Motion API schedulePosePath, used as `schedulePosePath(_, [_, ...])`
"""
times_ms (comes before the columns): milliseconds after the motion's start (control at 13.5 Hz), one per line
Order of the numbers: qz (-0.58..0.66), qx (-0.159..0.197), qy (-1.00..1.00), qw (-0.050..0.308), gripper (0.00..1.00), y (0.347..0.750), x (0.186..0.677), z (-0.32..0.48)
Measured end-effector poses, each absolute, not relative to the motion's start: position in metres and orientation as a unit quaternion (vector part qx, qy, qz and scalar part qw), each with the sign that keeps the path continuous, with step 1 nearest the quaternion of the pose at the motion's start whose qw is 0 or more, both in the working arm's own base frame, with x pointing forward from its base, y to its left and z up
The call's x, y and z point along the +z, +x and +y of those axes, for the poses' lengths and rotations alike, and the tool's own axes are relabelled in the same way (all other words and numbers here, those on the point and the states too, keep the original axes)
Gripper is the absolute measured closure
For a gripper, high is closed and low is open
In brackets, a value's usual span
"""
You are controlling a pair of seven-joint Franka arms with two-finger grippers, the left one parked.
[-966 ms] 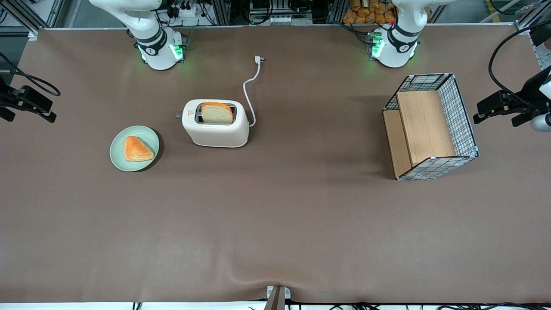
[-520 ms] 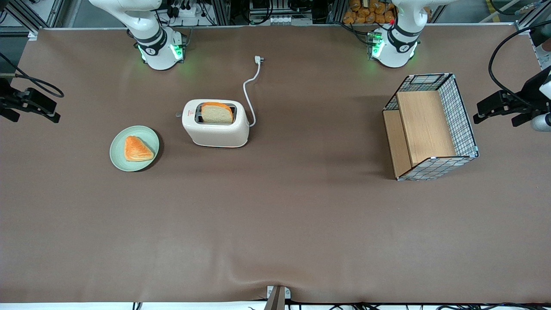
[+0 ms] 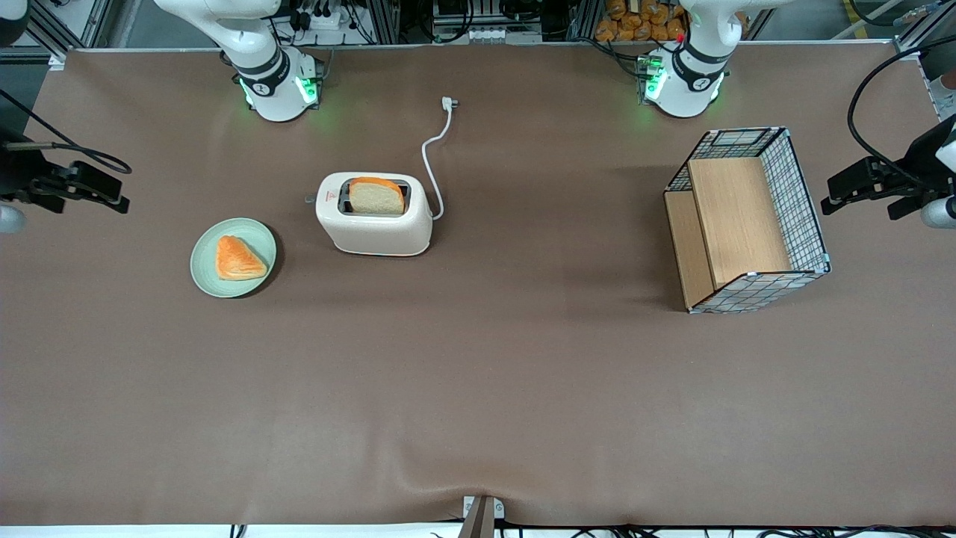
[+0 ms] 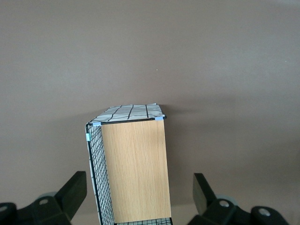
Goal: Press toaster button with right arm
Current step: 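Move the right gripper toward the white toaster's side lever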
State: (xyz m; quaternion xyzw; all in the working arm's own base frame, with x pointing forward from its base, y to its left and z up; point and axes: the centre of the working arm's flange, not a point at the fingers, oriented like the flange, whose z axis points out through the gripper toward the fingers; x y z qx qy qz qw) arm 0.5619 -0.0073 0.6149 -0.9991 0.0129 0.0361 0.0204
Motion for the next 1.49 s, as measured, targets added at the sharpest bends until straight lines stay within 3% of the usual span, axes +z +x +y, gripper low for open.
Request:
schedulePosePath(149, [0.014, 0.058, -0.998, 0.032, 0.26, 0.561, 0.6, -0.006])
schedulePosePath(223, [0.014, 0.073, -0.996, 0.042, 0.26, 0.559, 0.591, -0.004])
schedulePosePath(297, [0.015, 0.086, -0.995, 0.051, 0.35, 0.557, 0.582, -0.002])
schedulePosePath(594, [0.017, 0.122, -0.99, 0.067, 0.84, 0.543, 0.554, 0.001])
schedulePosePath(743, [0.02, 0.127, -0.989, 0.078, 0.99, 0.529, 0.545, 0.004])
schedulePosePath(966, [0.027, 0.11, -0.99, 0.079, 0.99, 0.497, 0.521, 0.006])
schedulePosePath(1486, [0.046, 0.125, -0.984, 0.121, 0.99, 0.445, 0.444, 0.026])
